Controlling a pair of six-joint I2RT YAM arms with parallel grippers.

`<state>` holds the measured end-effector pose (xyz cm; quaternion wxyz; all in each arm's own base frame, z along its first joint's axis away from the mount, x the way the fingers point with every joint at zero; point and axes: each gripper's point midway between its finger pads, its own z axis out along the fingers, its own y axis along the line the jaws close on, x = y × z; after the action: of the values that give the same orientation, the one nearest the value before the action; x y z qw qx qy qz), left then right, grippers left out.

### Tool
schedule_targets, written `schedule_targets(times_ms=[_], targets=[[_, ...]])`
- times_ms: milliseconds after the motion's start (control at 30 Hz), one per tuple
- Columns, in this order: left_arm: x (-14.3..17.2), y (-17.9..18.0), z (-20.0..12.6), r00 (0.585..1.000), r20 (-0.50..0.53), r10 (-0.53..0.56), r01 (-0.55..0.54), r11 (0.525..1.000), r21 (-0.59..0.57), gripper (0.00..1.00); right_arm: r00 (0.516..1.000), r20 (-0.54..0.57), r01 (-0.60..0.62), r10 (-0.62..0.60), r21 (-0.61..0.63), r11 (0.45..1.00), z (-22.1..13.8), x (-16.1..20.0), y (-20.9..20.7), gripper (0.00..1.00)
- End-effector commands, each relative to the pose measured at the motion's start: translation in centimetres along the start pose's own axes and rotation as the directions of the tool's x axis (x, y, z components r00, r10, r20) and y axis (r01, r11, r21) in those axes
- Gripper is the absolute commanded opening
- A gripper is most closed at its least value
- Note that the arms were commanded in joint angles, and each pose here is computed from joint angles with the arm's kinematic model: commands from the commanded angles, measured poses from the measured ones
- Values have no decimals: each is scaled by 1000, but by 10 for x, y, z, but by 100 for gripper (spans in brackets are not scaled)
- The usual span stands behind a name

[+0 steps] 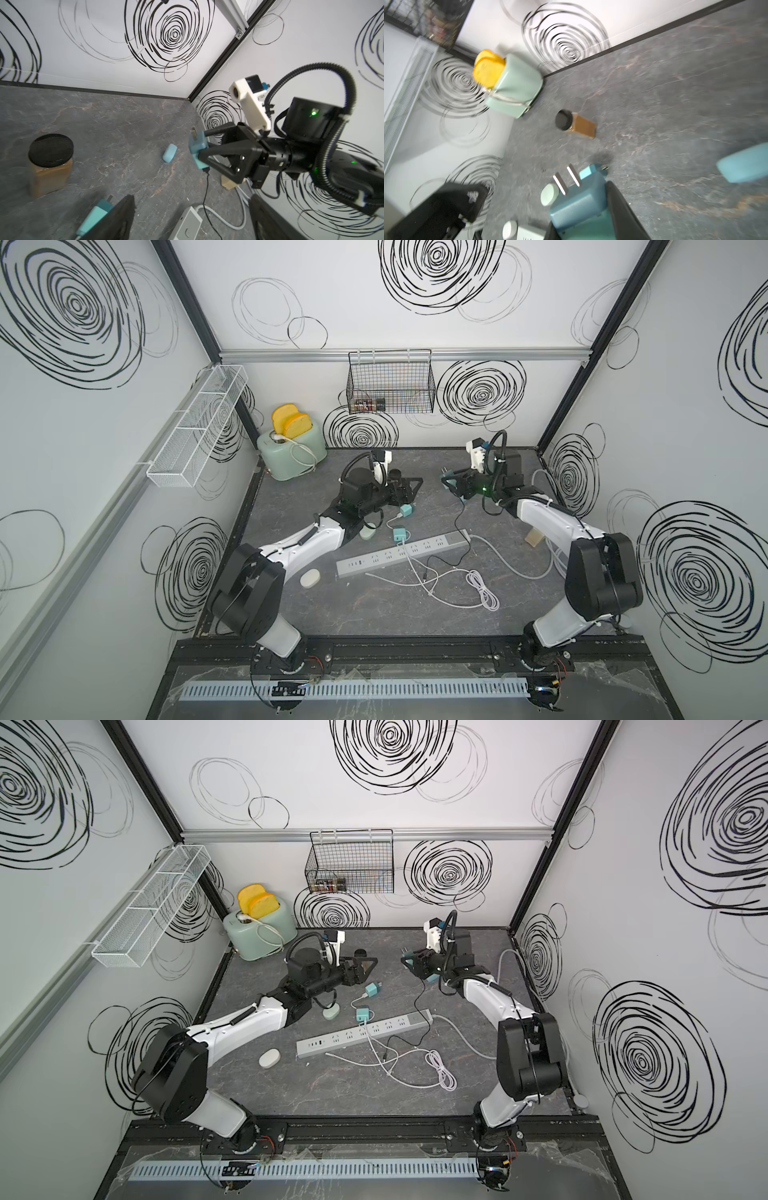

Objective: Charge the bluetooth headset
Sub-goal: Pick up the plug from the center of the board.

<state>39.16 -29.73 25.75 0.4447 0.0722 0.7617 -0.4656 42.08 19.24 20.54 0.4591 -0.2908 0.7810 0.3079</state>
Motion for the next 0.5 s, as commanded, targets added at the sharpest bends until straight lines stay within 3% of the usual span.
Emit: schedule_targets(times_ms=[0,167,267,467], targets=[[-16,-35,-3,997,-16,-77,79,990,121,87,962,118,263,-246,-165,951,-12,-17,41,29],[-3,-50,3,994,-97,-49,62,989,134,84,936,145,347,-319,-245,906,-20,-16,60,26],[6,-39,8,987,-153,-45,52,998,39,83,918,169,394,-359,-271,878,-25,-18,69,26],[16,-35,18,977,-198,-79,87,996,35,75,903,189,427,-385,-305,852,-31,-18,79,26]])
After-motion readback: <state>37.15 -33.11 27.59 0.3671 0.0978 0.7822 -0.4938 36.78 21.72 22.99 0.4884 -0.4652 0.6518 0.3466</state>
